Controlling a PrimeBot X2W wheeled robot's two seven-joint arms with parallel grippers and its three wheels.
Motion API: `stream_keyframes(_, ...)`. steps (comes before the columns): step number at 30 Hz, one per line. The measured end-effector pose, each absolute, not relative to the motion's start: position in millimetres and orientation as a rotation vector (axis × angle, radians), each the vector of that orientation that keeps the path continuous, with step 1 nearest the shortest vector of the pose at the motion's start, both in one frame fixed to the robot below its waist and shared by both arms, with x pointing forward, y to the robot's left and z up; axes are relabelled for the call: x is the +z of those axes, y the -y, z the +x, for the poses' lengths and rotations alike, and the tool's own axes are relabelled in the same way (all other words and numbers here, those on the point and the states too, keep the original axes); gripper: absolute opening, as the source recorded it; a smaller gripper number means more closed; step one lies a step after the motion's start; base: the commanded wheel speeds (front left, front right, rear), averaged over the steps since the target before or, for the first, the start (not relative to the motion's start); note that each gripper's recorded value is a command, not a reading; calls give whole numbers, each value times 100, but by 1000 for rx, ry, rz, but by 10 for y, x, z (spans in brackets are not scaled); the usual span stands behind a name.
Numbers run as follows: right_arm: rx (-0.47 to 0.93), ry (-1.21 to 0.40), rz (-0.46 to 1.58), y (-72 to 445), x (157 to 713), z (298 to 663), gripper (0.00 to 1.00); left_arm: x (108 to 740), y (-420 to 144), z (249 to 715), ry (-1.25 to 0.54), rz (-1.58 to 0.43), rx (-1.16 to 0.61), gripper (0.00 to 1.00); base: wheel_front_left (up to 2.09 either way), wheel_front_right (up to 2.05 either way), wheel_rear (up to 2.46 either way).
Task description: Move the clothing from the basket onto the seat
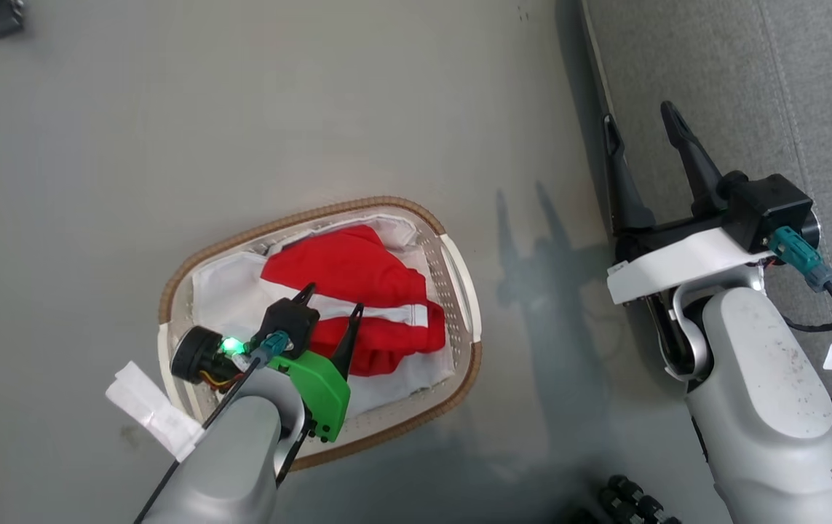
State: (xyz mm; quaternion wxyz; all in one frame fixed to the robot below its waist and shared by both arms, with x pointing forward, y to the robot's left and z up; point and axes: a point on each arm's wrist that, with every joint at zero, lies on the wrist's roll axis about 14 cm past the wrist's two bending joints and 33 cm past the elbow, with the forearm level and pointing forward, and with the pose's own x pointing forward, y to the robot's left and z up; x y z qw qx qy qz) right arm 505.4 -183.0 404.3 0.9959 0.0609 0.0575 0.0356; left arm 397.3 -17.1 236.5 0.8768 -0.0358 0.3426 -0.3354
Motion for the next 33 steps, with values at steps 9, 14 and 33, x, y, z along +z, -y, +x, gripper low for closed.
stream_keyframes(9,44,-179,120,1936,3708,5091,100,1988,360,3815,-796,-11,-836,100,0,0,0)
stream_keyframes(14,36,-202,117,1969,3570,5111,100,1812,323,3791,-810,62,-902,100,0,0,0)
stream_keyframes(33,15,-280,125,2030,3096,5138,100,1322,279,3766,-773,325,-1085,100,0,0,0)
